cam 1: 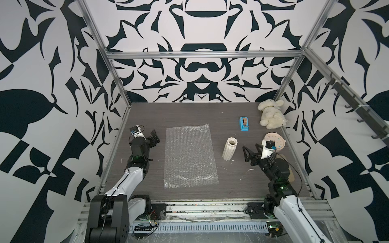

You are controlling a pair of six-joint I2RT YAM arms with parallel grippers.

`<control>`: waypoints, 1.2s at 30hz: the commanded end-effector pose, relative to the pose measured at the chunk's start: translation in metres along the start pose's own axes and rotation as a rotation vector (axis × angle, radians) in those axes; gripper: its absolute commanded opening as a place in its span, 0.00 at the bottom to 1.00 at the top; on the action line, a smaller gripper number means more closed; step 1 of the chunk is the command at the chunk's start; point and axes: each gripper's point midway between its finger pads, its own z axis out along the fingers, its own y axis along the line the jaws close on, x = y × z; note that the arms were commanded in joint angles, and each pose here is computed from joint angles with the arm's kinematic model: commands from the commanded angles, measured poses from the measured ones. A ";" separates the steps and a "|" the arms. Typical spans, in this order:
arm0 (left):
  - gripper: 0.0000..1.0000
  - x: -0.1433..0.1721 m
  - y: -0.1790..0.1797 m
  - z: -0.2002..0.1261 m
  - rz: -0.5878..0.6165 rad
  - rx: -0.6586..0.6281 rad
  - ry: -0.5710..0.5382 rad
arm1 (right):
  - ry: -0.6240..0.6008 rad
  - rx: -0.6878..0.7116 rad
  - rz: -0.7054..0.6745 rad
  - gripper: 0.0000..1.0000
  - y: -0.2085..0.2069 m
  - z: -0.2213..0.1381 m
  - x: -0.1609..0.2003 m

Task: Wrap vases in bubble wrap
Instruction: Pick up the vase from the center of the board.

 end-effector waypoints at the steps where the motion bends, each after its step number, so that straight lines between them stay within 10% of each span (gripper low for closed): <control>1: 1.00 0.006 -0.007 0.000 -0.024 0.039 0.018 | -0.026 -0.060 0.027 0.92 0.013 -0.005 0.006; 16: 0.99 0.010 -0.015 0.007 -0.051 0.081 0.041 | 0.157 -0.147 -0.222 0.93 0.056 0.030 0.048; 36: 1.00 0.016 -0.022 0.014 -0.075 0.113 0.080 | 0.067 -0.225 -0.415 0.92 0.073 0.075 0.035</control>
